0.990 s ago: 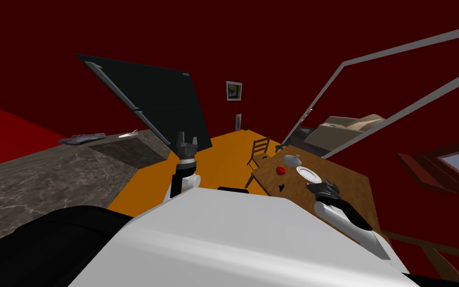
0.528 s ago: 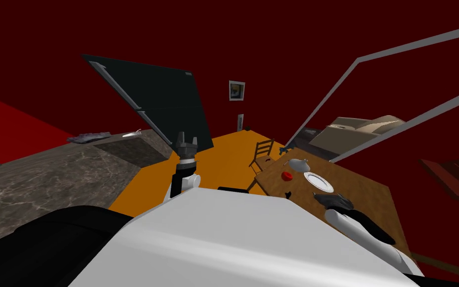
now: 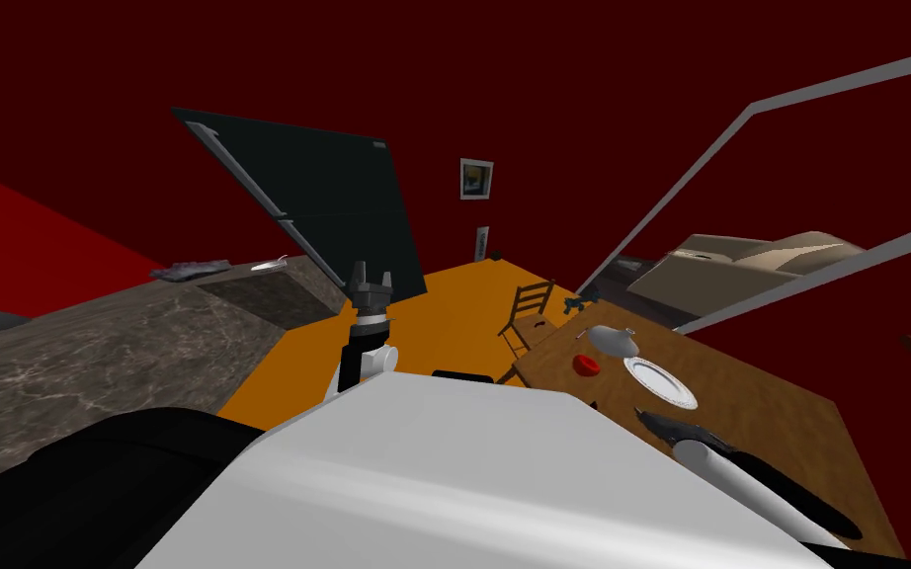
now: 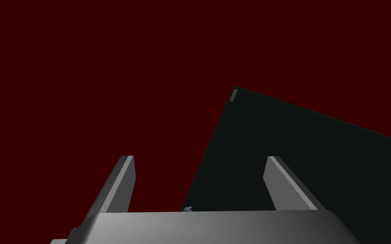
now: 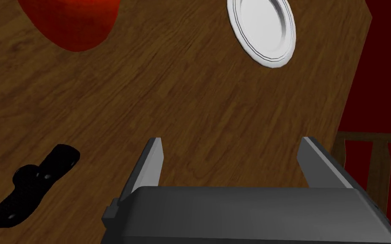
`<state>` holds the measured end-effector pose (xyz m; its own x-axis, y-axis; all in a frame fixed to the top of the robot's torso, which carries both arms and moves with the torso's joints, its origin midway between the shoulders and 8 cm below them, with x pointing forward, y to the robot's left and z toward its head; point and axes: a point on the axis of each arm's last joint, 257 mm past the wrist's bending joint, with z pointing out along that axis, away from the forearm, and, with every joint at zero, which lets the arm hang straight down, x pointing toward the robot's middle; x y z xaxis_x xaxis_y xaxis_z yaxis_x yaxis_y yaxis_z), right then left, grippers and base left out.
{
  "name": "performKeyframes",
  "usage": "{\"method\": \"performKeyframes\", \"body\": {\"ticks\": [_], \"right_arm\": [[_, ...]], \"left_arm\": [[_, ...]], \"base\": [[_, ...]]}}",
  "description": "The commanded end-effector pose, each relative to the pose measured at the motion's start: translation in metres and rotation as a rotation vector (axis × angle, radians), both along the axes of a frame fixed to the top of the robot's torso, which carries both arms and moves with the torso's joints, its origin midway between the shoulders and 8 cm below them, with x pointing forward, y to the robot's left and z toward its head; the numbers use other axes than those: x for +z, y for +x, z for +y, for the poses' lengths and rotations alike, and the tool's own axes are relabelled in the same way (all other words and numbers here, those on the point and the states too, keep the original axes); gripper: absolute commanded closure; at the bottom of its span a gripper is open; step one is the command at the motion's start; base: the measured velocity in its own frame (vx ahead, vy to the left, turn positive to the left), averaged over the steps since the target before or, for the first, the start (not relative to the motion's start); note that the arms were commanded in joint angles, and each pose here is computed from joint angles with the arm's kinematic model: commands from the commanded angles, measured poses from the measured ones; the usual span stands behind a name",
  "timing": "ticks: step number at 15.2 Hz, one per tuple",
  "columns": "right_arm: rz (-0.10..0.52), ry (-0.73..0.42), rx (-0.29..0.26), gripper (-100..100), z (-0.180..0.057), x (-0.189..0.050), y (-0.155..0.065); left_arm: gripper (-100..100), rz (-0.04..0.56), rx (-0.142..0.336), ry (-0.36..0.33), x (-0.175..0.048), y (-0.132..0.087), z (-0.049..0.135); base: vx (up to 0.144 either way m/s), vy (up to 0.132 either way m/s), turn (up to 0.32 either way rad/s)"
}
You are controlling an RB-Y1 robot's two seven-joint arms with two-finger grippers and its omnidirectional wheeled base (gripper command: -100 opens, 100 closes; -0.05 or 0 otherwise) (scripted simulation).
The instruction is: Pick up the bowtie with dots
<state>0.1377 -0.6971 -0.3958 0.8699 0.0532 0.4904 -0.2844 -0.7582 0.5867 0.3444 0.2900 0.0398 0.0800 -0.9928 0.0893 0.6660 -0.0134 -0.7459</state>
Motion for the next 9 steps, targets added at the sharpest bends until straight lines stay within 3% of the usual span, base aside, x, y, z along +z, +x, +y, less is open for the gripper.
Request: {"method": "performKeyframes", "body": {"ticks": [1, 2, 3, 5, 6, 7, 8, 9], "right_arm": [[-0.001, 0.074, -0.066, -100, -0.001, -0.014, -0.019], [0.002, 0.080, -0.067, -100, 0.000, -0.015, -0.020], [-0.023, 0.141, -0.142, -100, -0.001, -0.023, -0.037], [-0.009, 0.162, -0.150, -100, 0.003, -0.030, -0.043], [-0.030, 0.229, -0.228, -100, 0.004, -0.040, -0.062], [-0.022, 0.241, -0.232, -100, 0.007, -0.043, -0.065], [-0.050, 0.298, -0.308, -100, 0.009, -0.051, -0.082], [-0.037, 0.318, -0.312, -100, 0.014, -0.056, -0.084]], "left_arm": [[0, 0.000, 0.000, 0.000, 0.000, 0.000, 0.000], [0, 0.000, 0.000, 0.000, 0.000, 0.000, 0.000], [0, 0.000, 0.000, 0.000, 0.000, 0.000, 0.000], [0, 0.000, 0.000, 0.000, 0.000, 0.000, 0.000], [0, 0.000, 0.000, 0.000, 0.000, 0.000, 0.000], [0, 0.000, 0.000, 0.000, 0.000, 0.000, 0.000], [0, 0.000, 0.000, 0.000, 0.000, 0.000, 0.000], [0, 0.000, 0.000, 0.000, 0.000, 0.000, 0.000]], "base": [[0.113, 0.034, 0.069], [0.075, 0.026, 0.022], [0.086, 0.026, 0.061], [0.077, 0.014, 0.046], [0.084, 0.008, 0.052], [0.094, 0.008, 0.069], [0.116, 0.010, 0.094], [0.116, 0.011, 0.064]]}}
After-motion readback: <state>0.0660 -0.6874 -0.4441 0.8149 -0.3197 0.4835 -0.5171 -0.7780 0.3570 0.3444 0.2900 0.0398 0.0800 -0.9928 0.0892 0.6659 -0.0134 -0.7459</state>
